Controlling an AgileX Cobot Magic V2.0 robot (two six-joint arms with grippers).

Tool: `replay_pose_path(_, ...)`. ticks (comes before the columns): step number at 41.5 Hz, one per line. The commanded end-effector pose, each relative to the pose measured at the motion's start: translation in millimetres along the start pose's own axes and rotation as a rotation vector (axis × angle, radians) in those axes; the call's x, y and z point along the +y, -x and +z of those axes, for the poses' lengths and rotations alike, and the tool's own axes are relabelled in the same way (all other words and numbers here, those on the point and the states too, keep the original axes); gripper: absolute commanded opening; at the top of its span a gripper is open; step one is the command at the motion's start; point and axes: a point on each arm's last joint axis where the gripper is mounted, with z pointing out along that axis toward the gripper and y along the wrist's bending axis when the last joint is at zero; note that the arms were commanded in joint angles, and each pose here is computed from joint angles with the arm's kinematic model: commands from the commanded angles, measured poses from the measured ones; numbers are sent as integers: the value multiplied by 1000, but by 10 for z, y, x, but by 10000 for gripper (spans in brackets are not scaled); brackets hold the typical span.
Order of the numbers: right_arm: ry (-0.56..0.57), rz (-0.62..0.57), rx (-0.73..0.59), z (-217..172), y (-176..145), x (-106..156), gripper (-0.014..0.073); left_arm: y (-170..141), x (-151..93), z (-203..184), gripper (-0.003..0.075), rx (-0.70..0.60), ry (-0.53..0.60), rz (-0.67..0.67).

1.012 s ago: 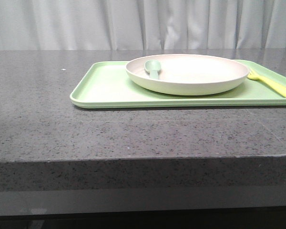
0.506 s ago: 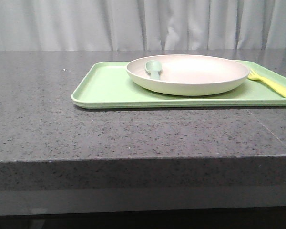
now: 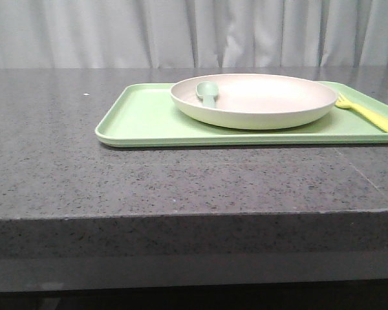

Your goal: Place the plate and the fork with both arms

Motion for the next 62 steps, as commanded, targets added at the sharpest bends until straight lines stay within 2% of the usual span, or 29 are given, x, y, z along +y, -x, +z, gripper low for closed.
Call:
replay_pose_path(1, -5, -4, -87, -37, 115, -1, -120, 73, -13, -17, -18, -146, -18, 2)
replay_pose_path(13, -5, -4, -87, -37, 115, -1, -120, 68, 17, -36, -18, -173, 40, 91)
replay_pose_path(62, -5, -4, -87, -37, 115, -1, -120, 67, 17, -34, -18, -172, 36, 46)
